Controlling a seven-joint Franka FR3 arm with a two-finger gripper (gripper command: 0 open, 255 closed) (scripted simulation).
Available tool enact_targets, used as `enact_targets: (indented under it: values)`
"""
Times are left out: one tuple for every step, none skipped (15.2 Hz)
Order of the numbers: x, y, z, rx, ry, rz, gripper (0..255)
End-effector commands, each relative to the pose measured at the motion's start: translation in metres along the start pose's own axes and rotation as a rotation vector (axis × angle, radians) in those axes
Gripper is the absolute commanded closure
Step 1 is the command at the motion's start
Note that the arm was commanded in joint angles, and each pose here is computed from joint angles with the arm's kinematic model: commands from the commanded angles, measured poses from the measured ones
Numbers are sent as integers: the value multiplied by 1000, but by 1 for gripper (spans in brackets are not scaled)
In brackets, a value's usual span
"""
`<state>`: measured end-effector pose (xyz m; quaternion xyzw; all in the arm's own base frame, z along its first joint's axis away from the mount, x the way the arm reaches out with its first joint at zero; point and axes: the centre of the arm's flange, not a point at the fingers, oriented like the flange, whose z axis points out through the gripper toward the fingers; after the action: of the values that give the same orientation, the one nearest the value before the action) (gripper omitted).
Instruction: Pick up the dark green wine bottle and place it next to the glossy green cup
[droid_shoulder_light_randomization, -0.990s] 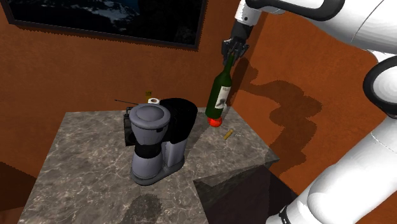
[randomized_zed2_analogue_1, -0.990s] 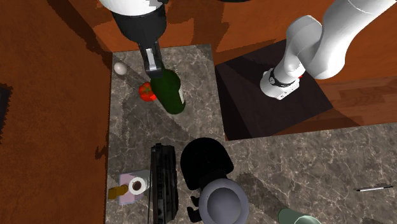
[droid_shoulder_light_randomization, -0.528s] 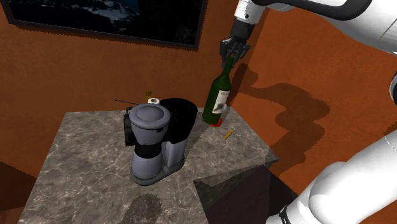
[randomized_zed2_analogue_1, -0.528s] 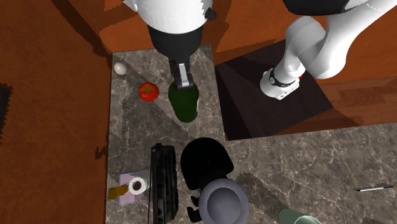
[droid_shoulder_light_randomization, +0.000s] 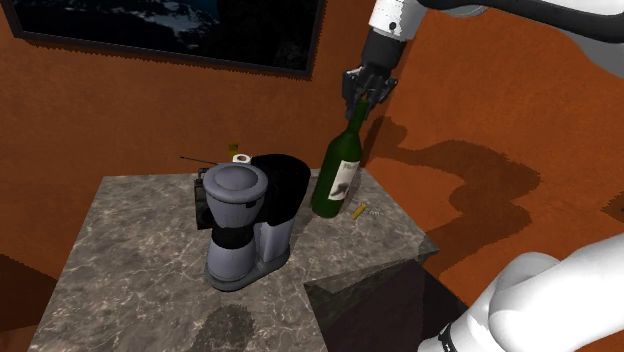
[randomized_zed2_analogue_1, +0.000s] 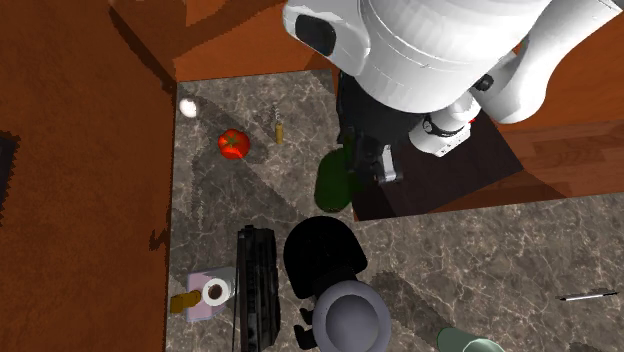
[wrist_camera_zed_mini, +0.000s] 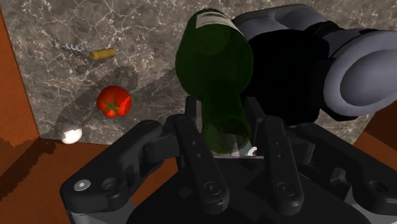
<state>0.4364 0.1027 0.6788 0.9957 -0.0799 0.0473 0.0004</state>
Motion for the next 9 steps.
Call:
enact_targets:
  values:
    - [-19,-19,-2,-1,0,1,255]
    - [-29,-28,-3,-1,0,1,255]
    - [-39,-37,-4,-1,0,1,255]
    - [-49,-45,-5,-1,0,1,255]
    - [-59,-54,-6,-1,0,1,255]
    - [-68,-63,-7,-1,0,1,255]
    - [-78,-72,-8,-1,0,1,255]
    - [-88,-81,-9,-1,0,1,255]
    - [-98,-89,-9,-1,0,1,255]
